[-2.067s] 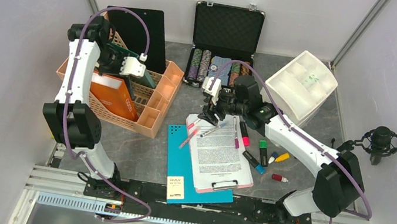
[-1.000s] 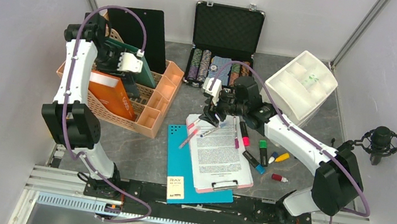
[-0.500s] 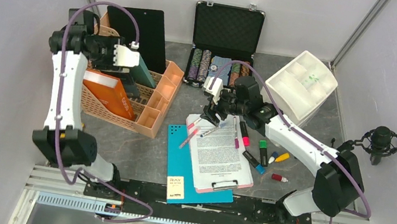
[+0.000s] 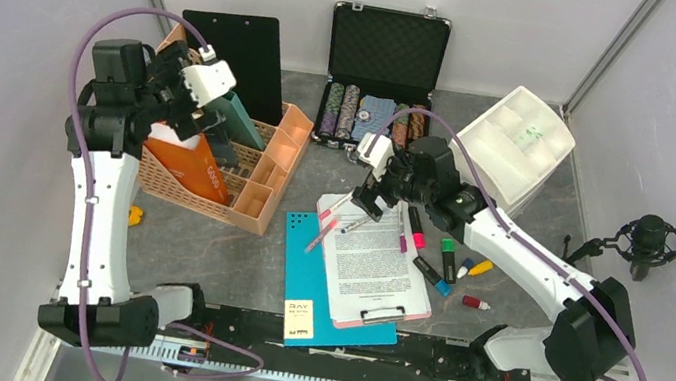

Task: Organize the desk
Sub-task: Place the book in the storage box, then move the storage box to the center of the board.

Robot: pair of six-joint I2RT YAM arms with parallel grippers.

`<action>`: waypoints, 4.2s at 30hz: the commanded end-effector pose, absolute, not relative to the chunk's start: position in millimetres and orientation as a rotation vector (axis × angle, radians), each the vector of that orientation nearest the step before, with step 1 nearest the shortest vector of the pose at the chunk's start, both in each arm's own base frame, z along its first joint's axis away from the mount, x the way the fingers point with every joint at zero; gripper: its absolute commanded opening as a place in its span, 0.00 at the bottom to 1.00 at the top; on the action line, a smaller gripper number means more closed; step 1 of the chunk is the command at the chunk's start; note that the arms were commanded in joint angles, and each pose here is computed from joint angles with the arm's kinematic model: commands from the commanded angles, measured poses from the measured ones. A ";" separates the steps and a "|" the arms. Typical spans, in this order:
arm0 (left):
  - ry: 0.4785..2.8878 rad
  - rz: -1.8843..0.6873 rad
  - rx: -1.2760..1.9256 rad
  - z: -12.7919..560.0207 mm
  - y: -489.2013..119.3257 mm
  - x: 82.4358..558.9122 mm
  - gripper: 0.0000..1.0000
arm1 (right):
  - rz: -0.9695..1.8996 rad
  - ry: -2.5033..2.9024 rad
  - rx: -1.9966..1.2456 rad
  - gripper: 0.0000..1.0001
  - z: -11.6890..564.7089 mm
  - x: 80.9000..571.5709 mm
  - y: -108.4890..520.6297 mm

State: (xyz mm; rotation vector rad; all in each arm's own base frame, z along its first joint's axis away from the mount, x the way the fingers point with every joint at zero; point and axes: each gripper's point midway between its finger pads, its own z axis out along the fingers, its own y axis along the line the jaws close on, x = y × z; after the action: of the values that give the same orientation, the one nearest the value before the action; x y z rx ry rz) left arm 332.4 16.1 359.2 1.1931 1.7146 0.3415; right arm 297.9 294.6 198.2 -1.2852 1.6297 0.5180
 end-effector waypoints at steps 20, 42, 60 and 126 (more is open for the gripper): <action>1.931 -0.337 1.137 265.5 -154.1 247.1 1.00 | 0.193 1.781 -1.417 0.99 131.3 261.6 189.4; 1.846 -0.443 1.182 226.4 -224.5 273.8 1.00 | -0.177 2.054 -1.256 0.95 143.6 239.7 30.6; 1.996 -0.249 1.199 166.4 -207.7 296.6 1.00 | -0.036 2.159 -1.217 0.91 135.9 221.3 9.6; 2.097 -0.248 1.102 185.9 -171.0 318.7 1.00 | 0.059 1.725 -0.856 0.88 249.8 286.4 39.3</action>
State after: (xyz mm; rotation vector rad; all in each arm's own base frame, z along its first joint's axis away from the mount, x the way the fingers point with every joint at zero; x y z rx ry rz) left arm 320.8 -165.1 173.2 1.1542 2.1263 -0.2121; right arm 277.5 56.0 195.3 -0.9607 1.7460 0.1918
